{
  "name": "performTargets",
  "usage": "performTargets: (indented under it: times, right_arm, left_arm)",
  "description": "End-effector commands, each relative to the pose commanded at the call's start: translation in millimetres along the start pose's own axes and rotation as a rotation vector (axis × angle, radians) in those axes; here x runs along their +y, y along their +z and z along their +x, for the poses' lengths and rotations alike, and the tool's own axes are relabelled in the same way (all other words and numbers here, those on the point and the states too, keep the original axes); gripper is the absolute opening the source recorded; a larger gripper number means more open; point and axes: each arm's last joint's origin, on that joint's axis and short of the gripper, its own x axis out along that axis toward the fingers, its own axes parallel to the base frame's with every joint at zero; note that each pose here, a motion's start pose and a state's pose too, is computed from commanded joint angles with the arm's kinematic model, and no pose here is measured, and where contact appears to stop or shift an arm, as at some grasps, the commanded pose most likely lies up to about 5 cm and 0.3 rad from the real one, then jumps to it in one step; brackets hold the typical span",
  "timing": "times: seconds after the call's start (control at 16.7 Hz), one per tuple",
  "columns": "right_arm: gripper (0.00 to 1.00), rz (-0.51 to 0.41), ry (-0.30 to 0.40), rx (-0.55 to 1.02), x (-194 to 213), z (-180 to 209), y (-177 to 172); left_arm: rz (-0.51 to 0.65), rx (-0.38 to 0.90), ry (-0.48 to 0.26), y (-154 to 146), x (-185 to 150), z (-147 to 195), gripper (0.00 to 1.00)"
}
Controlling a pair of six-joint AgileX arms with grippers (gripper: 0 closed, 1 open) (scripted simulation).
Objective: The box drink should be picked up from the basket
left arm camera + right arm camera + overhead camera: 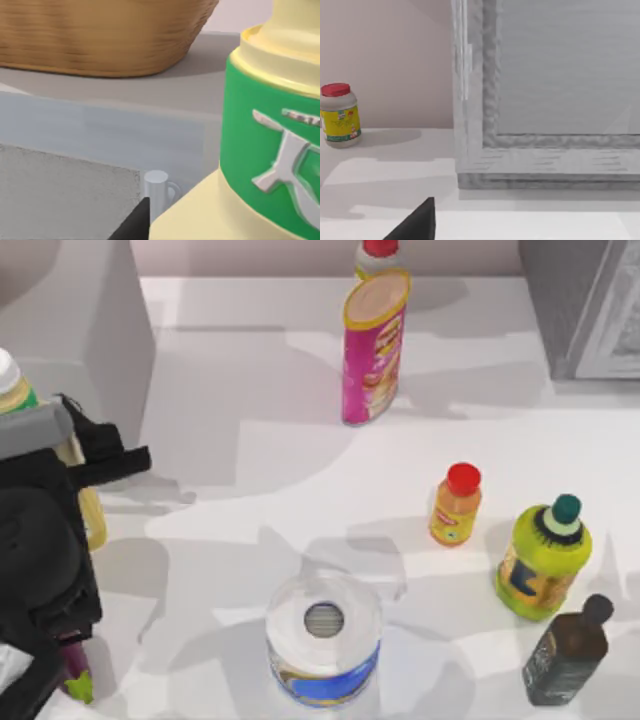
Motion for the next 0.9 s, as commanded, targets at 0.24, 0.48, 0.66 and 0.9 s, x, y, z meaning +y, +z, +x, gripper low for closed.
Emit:
performTargets:
  times: [0.24,0.48,0.66,0.9]
  right_arm:
    - [1.00,0.000,0.000,0.000,0.0,0.0,0.0]
    - [1.00,0.000,0.000,0.000,0.0,0.0,0.0]
    - [1.00,0.000,0.000,0.000,0.0,0.0,0.0]
    - [1.00,0.000,0.000,0.000,0.0,0.0,0.0]
  left_arm:
    - [0.000,0.000,0.000,0.0,0.0,0.0,0.60]
    - [0.000,0.000,0.000,0.0,0.0,0.0,0.90]
    - [0.000,0.000,0.000,0.0,0.0,0.0,1.00]
    - [0.000,0.000,0.000,0.0,0.0,0.0,1.00]
